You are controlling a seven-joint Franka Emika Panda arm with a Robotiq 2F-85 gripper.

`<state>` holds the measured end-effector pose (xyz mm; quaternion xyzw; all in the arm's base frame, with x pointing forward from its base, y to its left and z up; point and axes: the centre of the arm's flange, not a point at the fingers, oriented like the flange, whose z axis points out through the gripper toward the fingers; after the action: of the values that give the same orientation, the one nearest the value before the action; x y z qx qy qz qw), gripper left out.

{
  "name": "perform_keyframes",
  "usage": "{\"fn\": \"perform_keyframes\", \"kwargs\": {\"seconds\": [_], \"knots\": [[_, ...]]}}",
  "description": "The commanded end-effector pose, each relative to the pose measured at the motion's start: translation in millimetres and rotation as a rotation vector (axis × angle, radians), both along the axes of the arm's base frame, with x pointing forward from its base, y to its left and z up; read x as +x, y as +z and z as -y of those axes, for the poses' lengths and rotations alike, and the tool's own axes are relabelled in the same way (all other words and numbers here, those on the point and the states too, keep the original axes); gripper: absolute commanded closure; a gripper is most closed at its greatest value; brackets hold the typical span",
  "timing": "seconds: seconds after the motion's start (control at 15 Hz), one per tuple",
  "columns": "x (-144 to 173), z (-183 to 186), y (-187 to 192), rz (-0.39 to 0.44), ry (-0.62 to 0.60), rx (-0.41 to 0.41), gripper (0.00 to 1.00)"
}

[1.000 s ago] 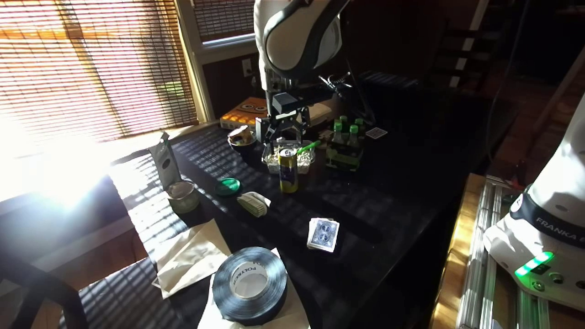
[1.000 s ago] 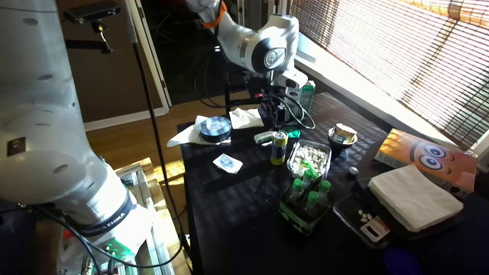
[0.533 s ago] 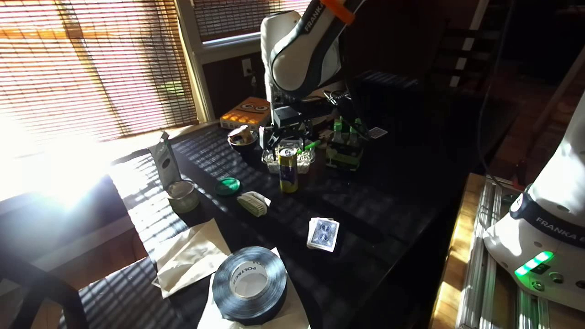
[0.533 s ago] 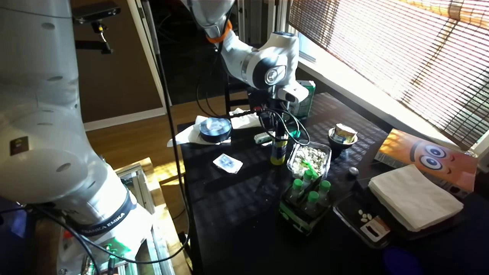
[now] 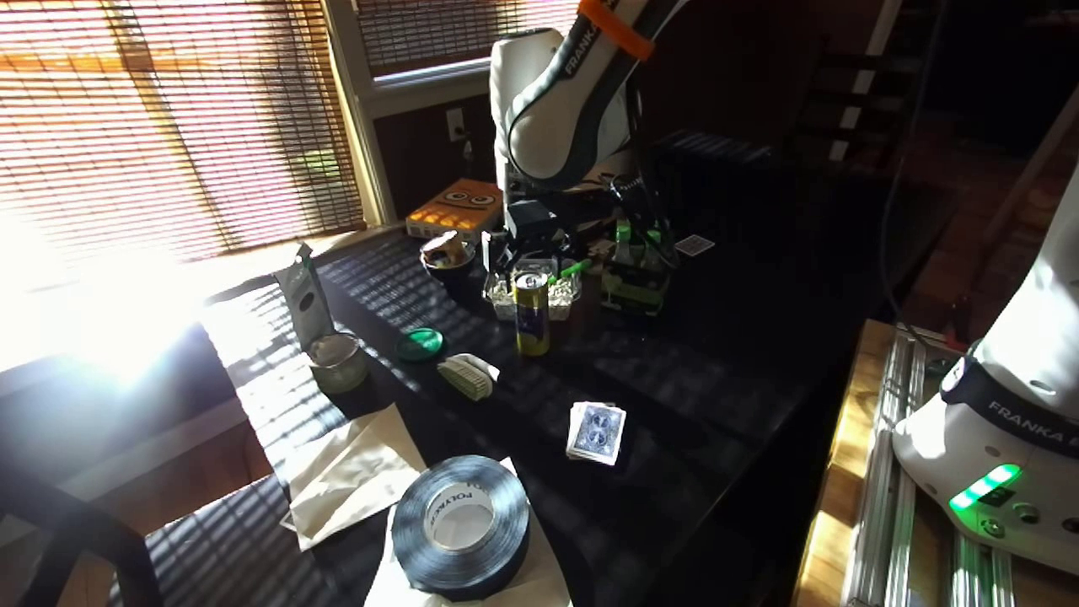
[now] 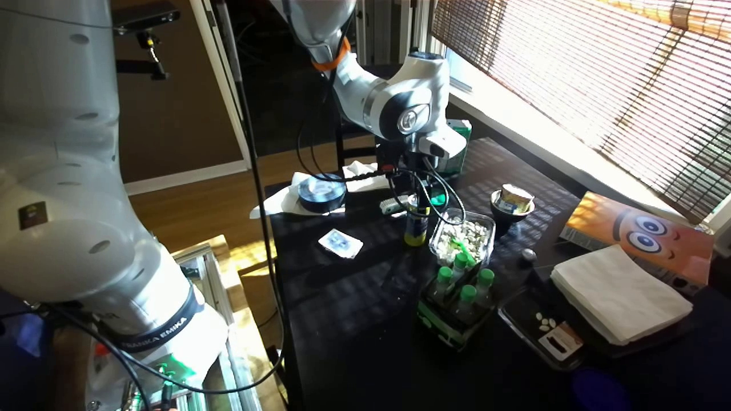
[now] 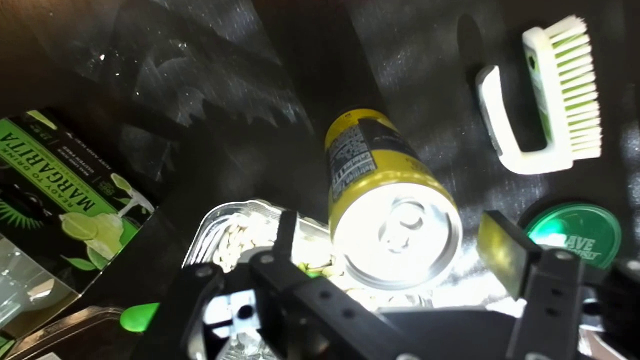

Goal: Move the yellow can to the back.

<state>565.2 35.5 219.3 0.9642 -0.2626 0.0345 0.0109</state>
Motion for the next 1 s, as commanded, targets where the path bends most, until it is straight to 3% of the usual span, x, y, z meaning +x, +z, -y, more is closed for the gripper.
{"fn": "perform_keyframes", "kwargs": {"seconds": [0.0, 0.07, 0.13, 0.27, 0.33, 0.6, 0.93], "knots": [[-1.6, -2.1, -5.4, 0.022, -0.018, -0.018, 0.22], [-1.6, -1.7, -5.9, 0.023, -0.018, -0.019, 0.25], [-1.4, -1.4, -6.4, 0.024, -0.018, -0.021, 0.37], [-0.9, -2.0, -7.0, 0.026, -0.018, -0.022, 0.48], [-1.1, -2.8, -5.1, 0.029, -0.019, -0.025, 0.62], [-6.6, -8.3, 11.9, 0.037, 0.001, -0.027, 0.62], [-11.5, -18.5, 57.9, 0.088, 0.078, 0.056, 0.62]]}}
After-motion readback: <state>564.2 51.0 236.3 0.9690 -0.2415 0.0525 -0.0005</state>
